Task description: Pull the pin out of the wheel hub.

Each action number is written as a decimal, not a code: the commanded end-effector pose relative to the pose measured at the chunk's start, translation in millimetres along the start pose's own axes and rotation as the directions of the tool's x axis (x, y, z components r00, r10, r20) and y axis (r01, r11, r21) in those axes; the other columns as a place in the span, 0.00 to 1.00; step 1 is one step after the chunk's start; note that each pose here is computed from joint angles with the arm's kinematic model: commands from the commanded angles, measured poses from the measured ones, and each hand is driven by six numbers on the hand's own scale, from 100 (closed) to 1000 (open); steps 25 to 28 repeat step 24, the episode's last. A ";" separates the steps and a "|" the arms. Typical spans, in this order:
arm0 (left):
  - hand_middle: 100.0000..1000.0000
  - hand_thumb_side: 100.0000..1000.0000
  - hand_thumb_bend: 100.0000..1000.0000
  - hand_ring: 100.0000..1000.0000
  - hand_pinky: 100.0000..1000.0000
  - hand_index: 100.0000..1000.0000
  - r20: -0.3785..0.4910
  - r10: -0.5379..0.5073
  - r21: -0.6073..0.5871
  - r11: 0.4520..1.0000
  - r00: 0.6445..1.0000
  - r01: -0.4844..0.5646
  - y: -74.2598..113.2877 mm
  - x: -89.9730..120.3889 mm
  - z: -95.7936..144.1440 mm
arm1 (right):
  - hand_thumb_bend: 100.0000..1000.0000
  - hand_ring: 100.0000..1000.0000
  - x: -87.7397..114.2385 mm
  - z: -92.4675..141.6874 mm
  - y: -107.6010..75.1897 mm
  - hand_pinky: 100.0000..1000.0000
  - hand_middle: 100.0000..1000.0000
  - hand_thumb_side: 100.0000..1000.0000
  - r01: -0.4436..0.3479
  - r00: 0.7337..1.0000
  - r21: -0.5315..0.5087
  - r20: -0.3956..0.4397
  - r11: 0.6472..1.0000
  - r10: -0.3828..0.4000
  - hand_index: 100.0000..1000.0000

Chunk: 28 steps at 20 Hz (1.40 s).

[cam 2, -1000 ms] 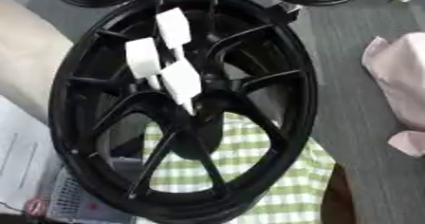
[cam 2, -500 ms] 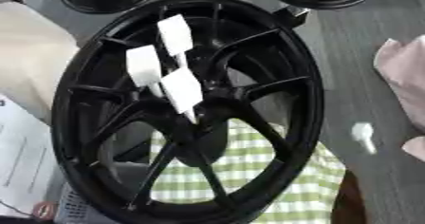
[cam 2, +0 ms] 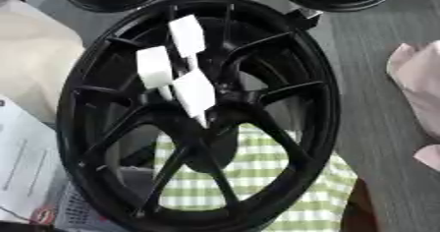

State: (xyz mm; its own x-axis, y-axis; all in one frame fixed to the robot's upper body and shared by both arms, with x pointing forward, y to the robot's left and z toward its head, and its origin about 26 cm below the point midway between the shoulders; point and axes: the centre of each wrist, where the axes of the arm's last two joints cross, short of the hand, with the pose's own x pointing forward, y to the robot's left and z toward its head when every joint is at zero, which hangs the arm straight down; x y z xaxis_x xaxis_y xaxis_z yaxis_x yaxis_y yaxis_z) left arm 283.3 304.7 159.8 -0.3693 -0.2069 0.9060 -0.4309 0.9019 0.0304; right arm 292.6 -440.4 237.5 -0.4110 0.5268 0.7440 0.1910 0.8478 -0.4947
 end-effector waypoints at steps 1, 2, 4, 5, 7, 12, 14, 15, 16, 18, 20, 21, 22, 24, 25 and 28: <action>0.52 0.52 0.55 0.58 0.60 0.63 0.036 0.005 -0.011 1.000 0.999 -0.005 0.1 8.6 -2.1 | 0.26 0.77 22.6 -9.2 7.8 0.95 0.67 0.33 0.076 0.993 0.002 0.091 0.997 -0.075 0.76; 0.52 0.52 0.55 0.58 0.60 0.63 0.037 0.006 -0.011 1.000 0.999 -0.005 0.0 8.8 -2.2 | 0.26 0.77 25.1 -10.9 11.3 0.95 0.67 0.33 0.099 0.990 0.007 0.101 0.995 -0.099 0.76; 0.52 0.52 0.55 0.58 0.60 0.63 0.037 0.008 -0.012 1.000 0.999 -0.007 -0.5 8.9 -2.3 | 0.21 0.75 29.0 -13.6 18.3 0.94 0.66 0.34 0.141 0.982 0.020 0.121 0.990 -0.142 0.75; 0.52 0.52 0.55 0.58 0.60 0.63 0.037 0.010 -0.014 1.000 0.999 -0.010 -1.0 8.9 -2.2 | 0.19 0.75 30.8 -15.6 25.2 0.94 0.65 0.35 0.175 0.975 0.035 0.132 0.984 -0.178 0.74; 0.52 0.52 0.55 0.58 0.60 0.63 0.036 0.012 -0.016 1.000 0.999 -0.011 -1.5 9.1 -2.3 | 0.18 0.74 32.2 -18.6 36.2 0.94 0.65 0.35 0.227 0.963 0.059 0.135 0.972 -0.233 0.74; 0.52 0.52 0.55 0.58 0.60 0.63 0.037 0.015 -0.017 1.000 0.999 -0.014 -1.9 9.4 -2.4 | 0.19 0.74 31.1 -21.1 51.0 0.94 0.64 0.35 0.279 0.951 0.095 0.113 0.956 -0.289 0.74; 0.52 0.52 0.55 0.58 0.60 0.63 0.038 0.016 -0.018 1.000 0.999 -0.015 -2.2 9.5 -2.5 | 0.18 0.74 30.4 -21.2 54.0 0.94 0.64 0.36 0.286 0.949 0.103 0.107 0.953 -0.296 0.73; 0.52 0.52 0.55 0.58 0.60 0.63 0.039 0.016 -0.019 1.000 0.999 -0.016 -2.2 9.6 -2.5 | 0.19 0.74 30.3 -21.3 55.0 0.94 0.64 0.36 0.289 0.948 0.105 0.105 0.952 -0.299 0.73; 0.52 0.52 0.55 0.58 0.60 0.63 0.040 0.017 -0.019 1.000 0.999 -0.016 -2.3 9.7 -2.6 | 0.19 0.74 30.5 -21.5 55.9 0.94 0.64 0.36 0.292 0.947 0.107 0.105 0.950 -0.303 0.73; 0.52 0.52 0.55 0.58 0.60 0.63 0.041 0.018 -0.019 1.000 0.999 -0.018 -2.4 9.9 -2.8 | 0.19 0.73 31.4 -22.0 57.2 0.94 0.64 0.35 0.299 0.945 0.108 0.109 0.948 -0.310 0.73; 0.52 0.52 0.55 0.58 0.60 0.63 0.042 0.019 -0.019 1.000 0.999 -0.018 -2.5 9.9 -2.7 | 0.19 0.73 32.2 -22.2 58.6 0.94 0.63 0.35 0.304 0.942 0.110 0.112 0.946 -0.316 0.73; 0.52 0.52 0.55 0.58 0.60 0.63 0.043 0.019 -0.019 1.000 0.999 -0.018 -2.5 9.9 -2.8 | 0.20 0.73 32.4 -22.2 59.2 0.94 0.63 0.35 0.306 0.942 0.111 0.112 0.946 -0.317 0.73; 0.52 0.52 0.55 0.58 0.60 0.63 0.043 0.019 -0.019 1.000 0.999 -0.019 -2.5 9.9 -2.8 | 0.20 0.73 32.4 -22.1 59.7 0.94 0.63 0.35 0.307 0.941 0.112 0.112 0.945 -0.318 0.73; 0.52 0.52 0.55 0.58 0.60 0.63 0.045 0.020 -0.019 1.000 0.999 -0.019 -2.5 10.1 -3.0 | 0.21 0.73 32.6 -22.0 60.6 0.94 0.63 0.35 0.307 0.941 0.114 0.111 0.945 -0.319 0.73; 0.52 0.52 0.55 0.58 0.60 0.63 0.045 0.020 -0.019 1.000 0.999 -0.019 -2.5 10.1 -3.0 | 0.21 0.73 32.6 -22.0 60.6 0.94 0.63 0.35 0.307 0.941 0.114 0.111 0.945 -0.319 0.73; 0.52 0.52 0.55 0.58 0.60 0.63 0.045 0.020 -0.019 1.000 0.999 -0.019 -2.5 10.1 -3.0 | 0.21 0.73 32.6 -22.0 60.6 0.94 0.63 0.35 0.307 0.941 0.114 0.111 0.945 -0.319 0.73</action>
